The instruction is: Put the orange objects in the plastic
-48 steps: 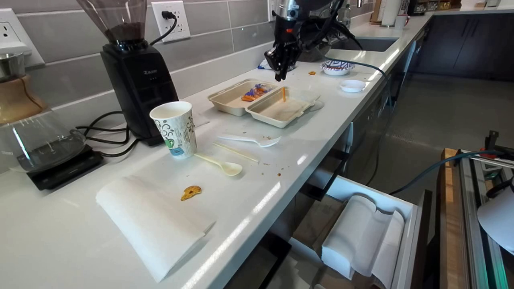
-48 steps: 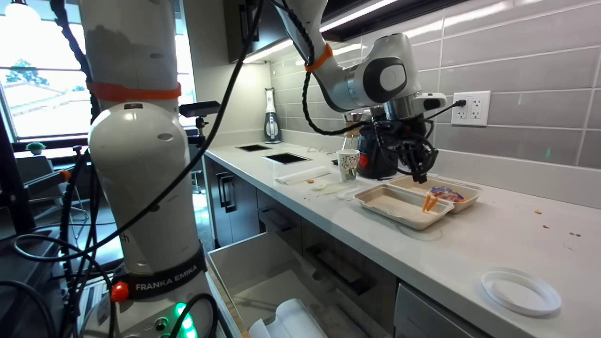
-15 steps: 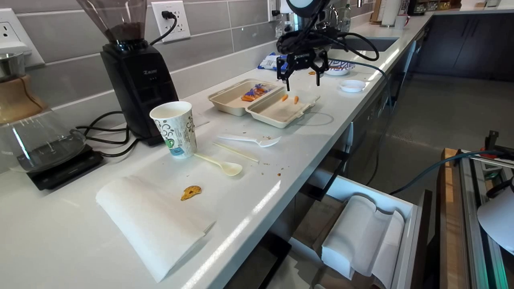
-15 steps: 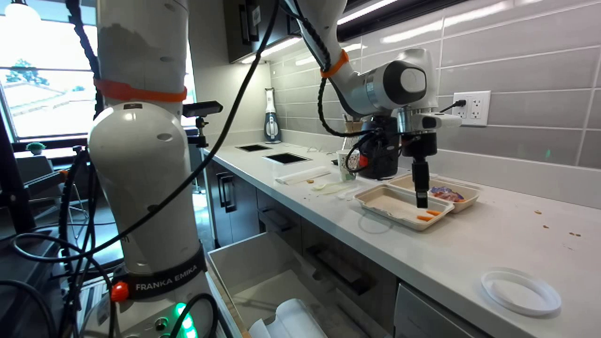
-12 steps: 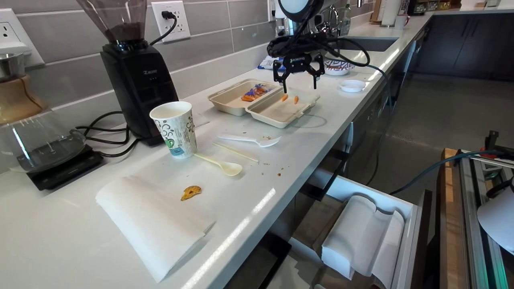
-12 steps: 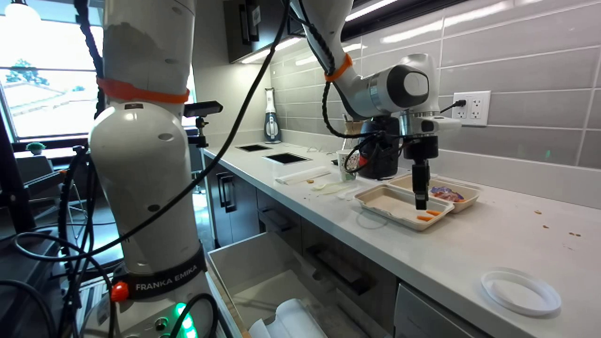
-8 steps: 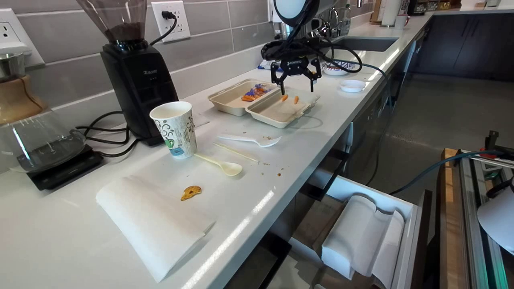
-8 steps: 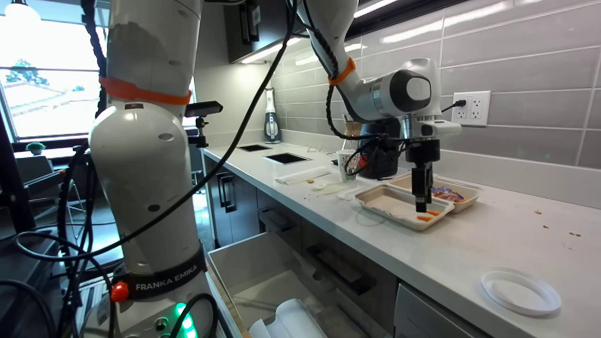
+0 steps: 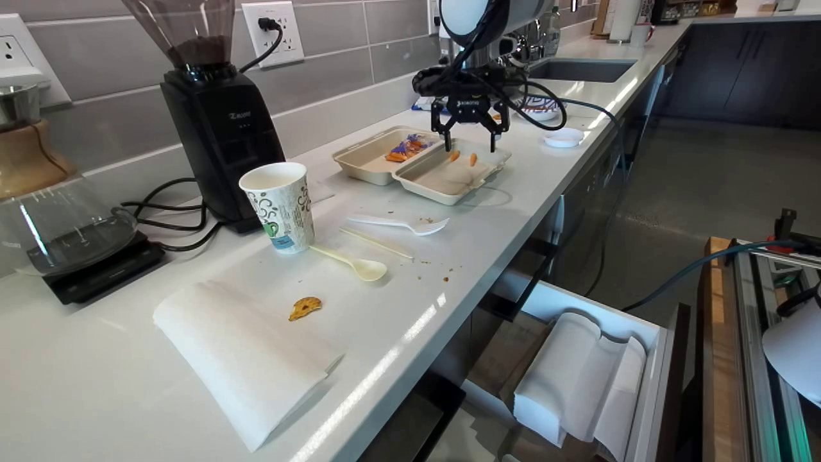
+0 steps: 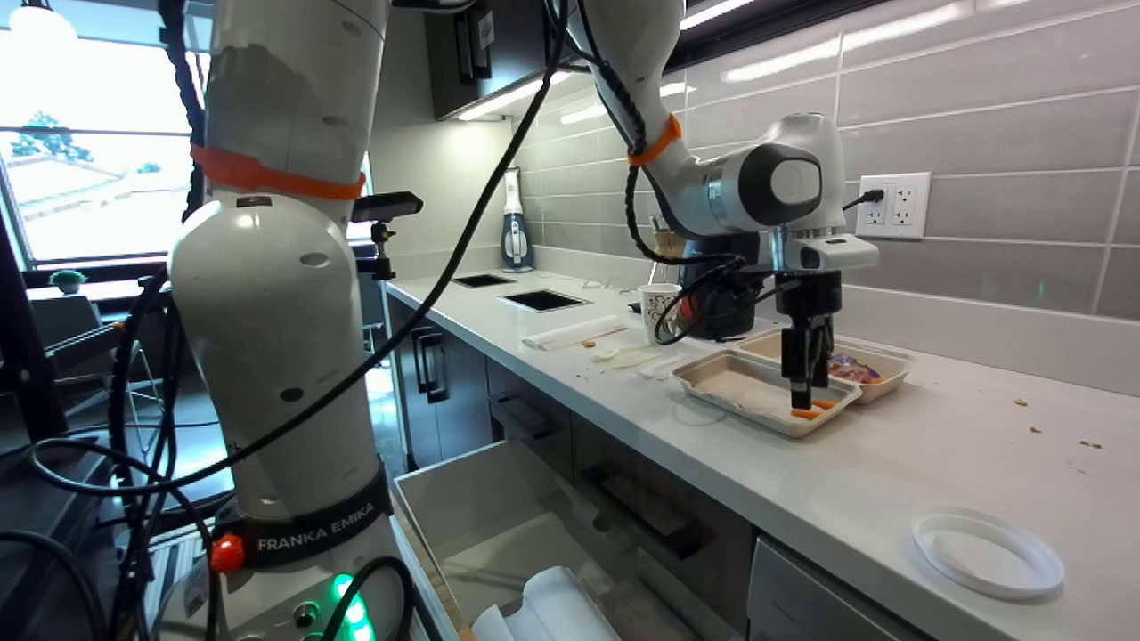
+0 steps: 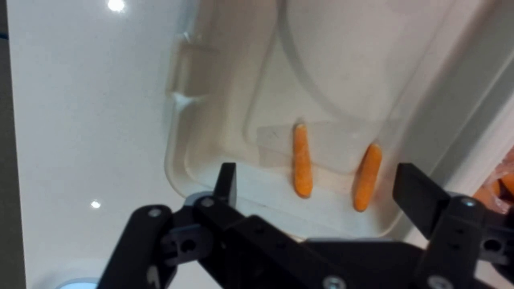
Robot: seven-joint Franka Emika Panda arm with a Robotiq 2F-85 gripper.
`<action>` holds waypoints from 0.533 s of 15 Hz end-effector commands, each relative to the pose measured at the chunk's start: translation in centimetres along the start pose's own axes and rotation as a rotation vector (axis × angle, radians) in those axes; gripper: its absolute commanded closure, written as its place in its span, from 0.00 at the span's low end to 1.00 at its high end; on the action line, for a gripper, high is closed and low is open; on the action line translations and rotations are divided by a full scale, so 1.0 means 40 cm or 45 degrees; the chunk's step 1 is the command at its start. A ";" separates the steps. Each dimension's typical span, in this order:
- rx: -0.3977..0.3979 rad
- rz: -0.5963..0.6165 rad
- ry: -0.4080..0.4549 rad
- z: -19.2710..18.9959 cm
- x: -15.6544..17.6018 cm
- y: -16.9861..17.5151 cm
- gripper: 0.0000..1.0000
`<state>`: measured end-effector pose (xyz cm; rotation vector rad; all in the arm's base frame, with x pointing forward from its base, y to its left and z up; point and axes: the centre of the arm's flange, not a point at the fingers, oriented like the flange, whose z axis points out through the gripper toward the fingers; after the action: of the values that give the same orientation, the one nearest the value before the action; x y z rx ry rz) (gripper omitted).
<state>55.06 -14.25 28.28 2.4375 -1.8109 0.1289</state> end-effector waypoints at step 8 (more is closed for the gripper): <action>0.038 0.079 -0.029 0.049 -0.002 0.012 0.00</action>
<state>54.52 -14.86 27.20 2.4115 -1.8586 0.1082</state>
